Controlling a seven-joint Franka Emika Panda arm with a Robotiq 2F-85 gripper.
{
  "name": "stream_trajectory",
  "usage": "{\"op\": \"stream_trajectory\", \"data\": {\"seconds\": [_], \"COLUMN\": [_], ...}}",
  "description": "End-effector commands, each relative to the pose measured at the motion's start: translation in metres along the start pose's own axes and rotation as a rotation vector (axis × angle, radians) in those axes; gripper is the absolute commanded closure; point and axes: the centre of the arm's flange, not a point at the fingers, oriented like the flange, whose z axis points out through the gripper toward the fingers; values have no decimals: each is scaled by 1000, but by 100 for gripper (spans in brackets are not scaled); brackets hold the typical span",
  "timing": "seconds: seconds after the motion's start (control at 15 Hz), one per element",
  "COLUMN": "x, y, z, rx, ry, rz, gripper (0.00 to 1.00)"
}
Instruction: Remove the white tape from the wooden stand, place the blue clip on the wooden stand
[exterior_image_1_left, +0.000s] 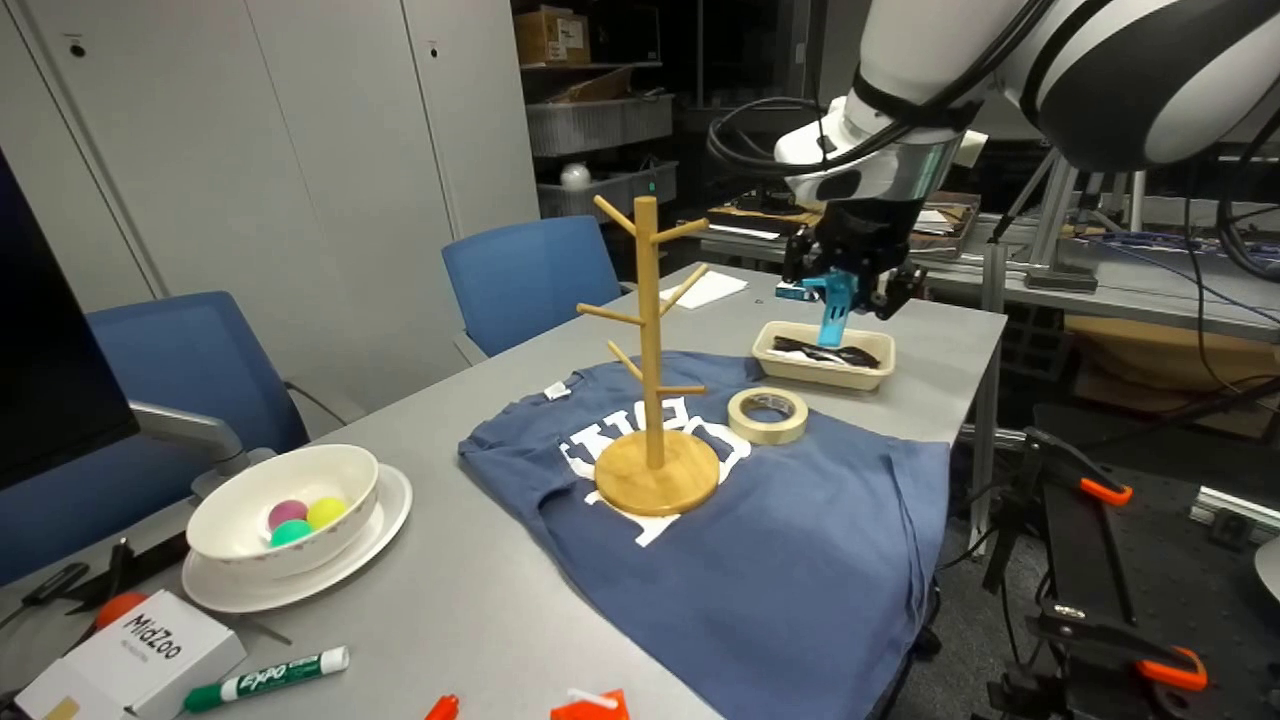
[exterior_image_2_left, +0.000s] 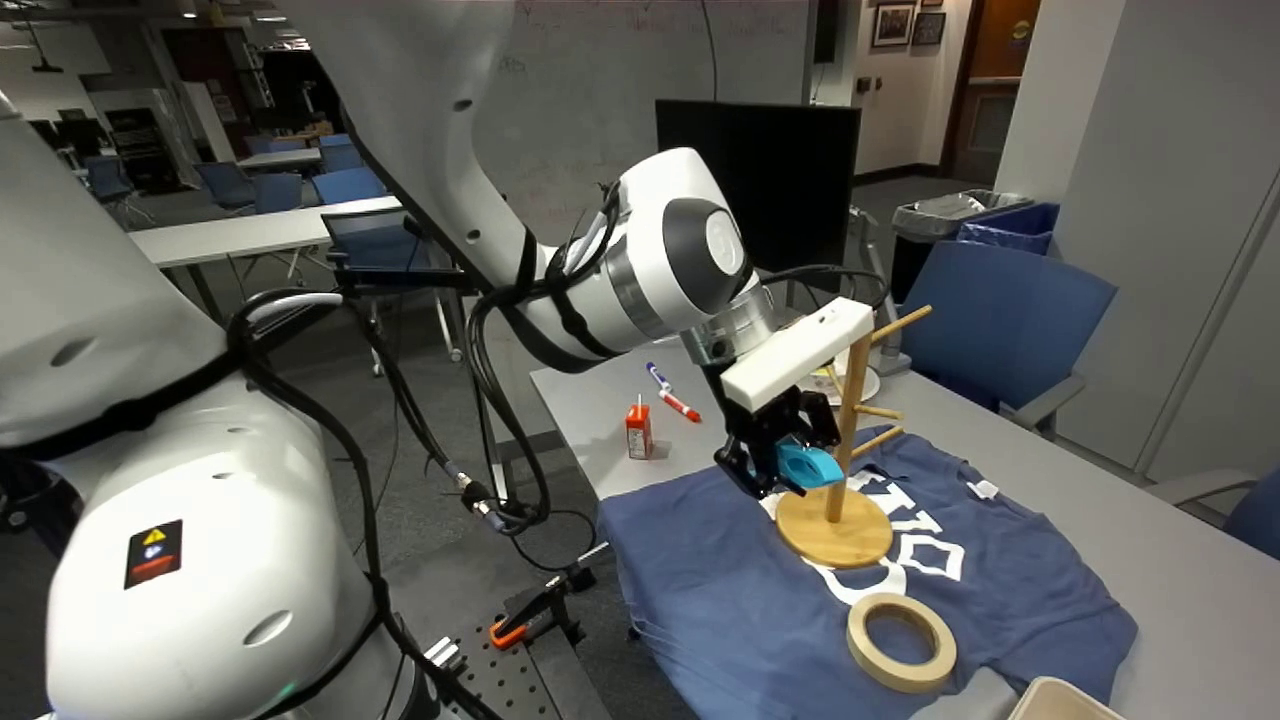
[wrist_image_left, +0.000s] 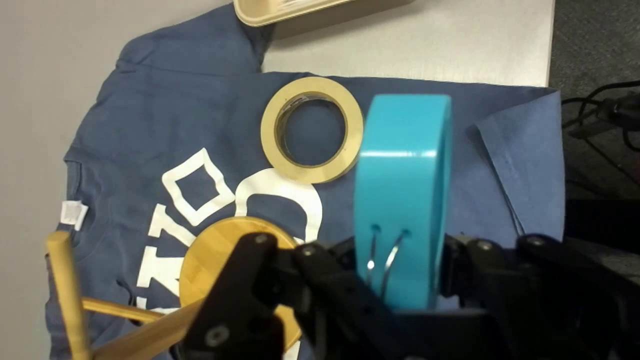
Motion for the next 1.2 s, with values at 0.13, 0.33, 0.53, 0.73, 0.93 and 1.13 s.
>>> {"op": "stream_trajectory", "data": {"seconds": [0.13, 0.33, 0.53, 0.73, 0.93, 1.13], "x": [10, 21, 25, 25, 25, 38], "y": [1, 3, 3, 2, 2, 9], "z": [-35, -42, -30, -27, -27, -49], "rx": [-70, -92, -81, -75, -75, -87], "ry": [34, 60, 45, 45, 45, -13], "rz": [-100, -134, -106, -107, -107, -140], "gripper": [99, 99, 96, 96, 99, 99]}}
